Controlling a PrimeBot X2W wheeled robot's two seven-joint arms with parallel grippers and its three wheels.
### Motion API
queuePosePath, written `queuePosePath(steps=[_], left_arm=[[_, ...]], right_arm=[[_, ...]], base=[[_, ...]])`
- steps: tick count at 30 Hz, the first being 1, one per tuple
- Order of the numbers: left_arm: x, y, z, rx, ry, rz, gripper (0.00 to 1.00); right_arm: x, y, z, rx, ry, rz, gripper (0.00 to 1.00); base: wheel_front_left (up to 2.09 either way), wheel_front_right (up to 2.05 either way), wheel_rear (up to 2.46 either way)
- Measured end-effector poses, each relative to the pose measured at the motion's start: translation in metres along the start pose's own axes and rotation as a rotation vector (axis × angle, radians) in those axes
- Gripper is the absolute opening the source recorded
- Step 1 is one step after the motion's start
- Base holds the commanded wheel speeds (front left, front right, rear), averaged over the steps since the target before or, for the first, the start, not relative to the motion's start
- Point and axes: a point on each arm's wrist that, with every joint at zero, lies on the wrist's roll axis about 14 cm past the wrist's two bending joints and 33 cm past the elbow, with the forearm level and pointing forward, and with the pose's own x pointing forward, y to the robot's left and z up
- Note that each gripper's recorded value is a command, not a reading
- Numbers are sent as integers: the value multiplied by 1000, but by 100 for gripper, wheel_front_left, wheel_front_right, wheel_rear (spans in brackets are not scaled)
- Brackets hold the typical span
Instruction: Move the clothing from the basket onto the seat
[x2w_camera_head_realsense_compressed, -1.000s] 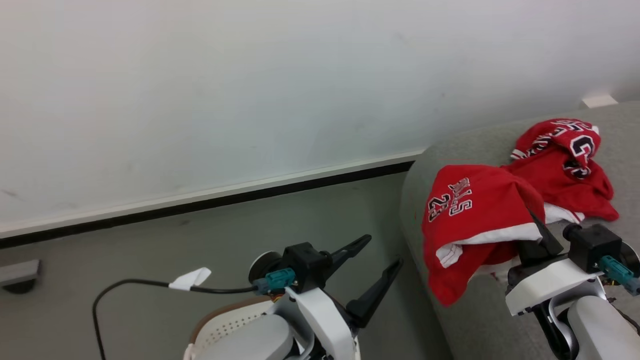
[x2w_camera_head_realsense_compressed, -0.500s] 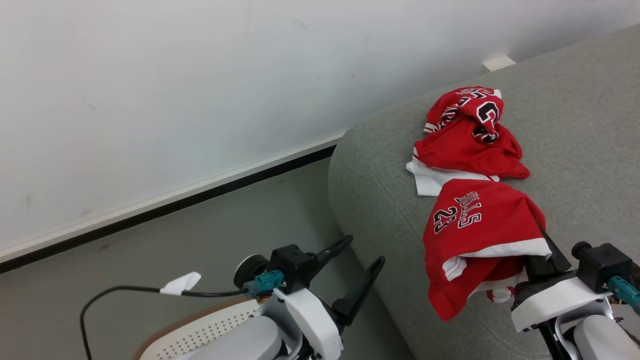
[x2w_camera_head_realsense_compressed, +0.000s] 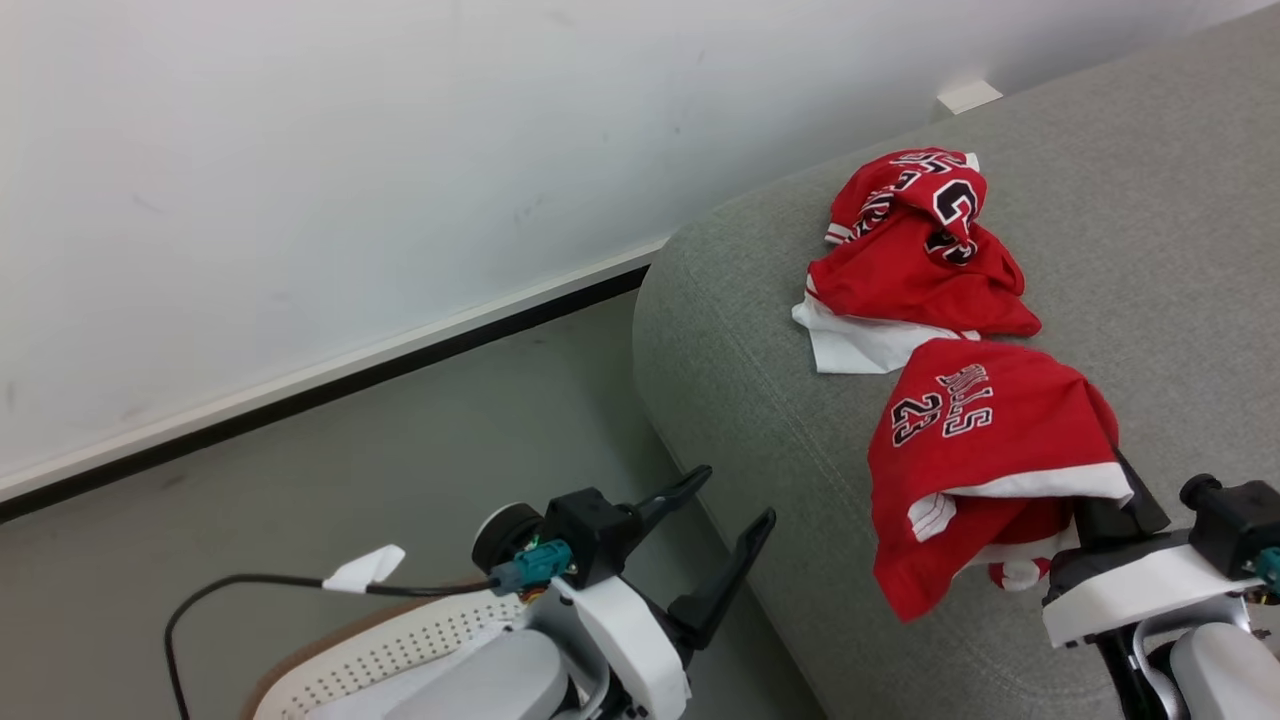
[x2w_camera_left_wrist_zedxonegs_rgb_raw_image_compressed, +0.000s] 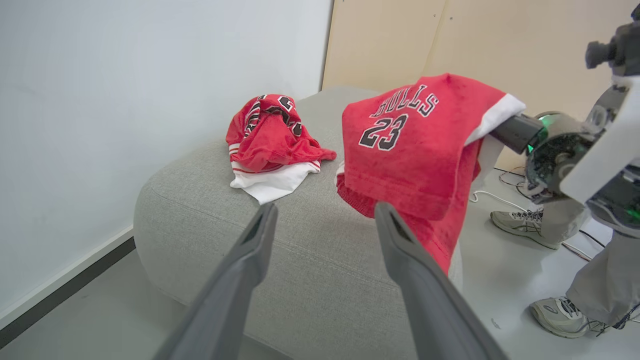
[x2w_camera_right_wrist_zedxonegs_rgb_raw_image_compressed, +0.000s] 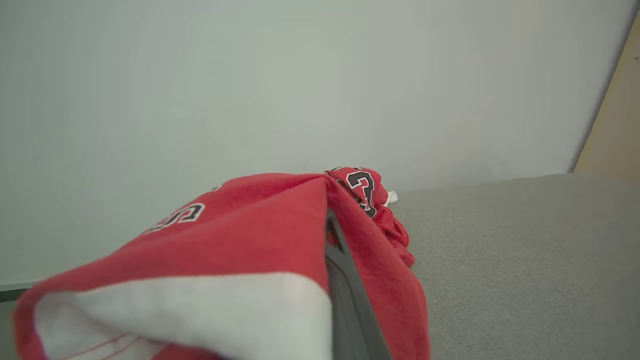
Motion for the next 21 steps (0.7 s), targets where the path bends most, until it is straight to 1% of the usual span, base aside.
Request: queuePosePath(steps=[4,8,12,16,21], left_arm=[[-4,8,-8,-14,9,10,100],[-7,23,-16,-28,17,25,100],[-12,42,-28,-43,33,47,100],[-19,62,-43,-60,55,67,100],[-33,92,-71,-90,104,104,100]], right_arm=[[14,-9,8,28,-16,-29,0],[36,-20,16,-2,-12,-40,0],[62,-36,21,-54,0,-61,0],[90,-55,24,-130,21,-91,0],[125,-75,13,-229,80,-123,0]], base=[[0,0,0],[0,0,0],[0,0,0],[0,0,0],[0,0,0]])
